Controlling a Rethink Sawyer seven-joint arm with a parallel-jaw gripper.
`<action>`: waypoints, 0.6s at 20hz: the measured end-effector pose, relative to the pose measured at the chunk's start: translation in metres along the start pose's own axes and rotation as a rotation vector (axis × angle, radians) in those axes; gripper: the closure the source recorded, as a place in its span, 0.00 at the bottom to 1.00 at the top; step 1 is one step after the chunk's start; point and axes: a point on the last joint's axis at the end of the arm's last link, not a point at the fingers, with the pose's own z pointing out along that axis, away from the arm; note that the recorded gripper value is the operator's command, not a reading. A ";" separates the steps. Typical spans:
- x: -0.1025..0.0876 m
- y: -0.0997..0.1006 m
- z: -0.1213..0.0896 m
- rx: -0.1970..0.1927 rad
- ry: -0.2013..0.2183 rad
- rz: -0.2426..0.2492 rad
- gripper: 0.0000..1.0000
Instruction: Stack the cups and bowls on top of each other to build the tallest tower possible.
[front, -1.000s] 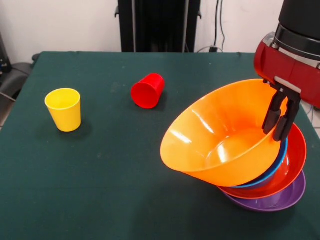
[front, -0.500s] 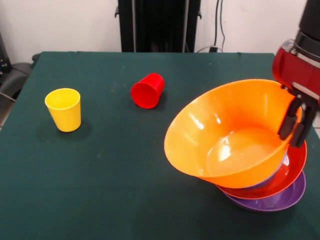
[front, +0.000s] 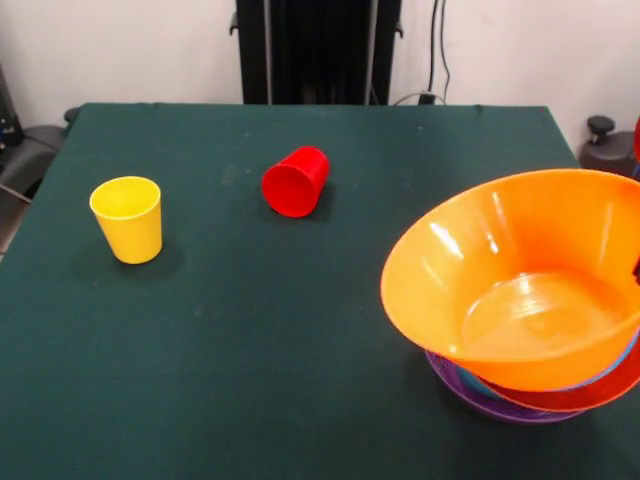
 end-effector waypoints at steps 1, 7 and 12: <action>0.000 0.000 0.000 -0.001 0.001 0.000 0.00; 0.002 0.002 -0.001 -0.006 0.011 0.005 0.00; -0.002 -0.001 0.004 0.010 -0.011 0.002 0.00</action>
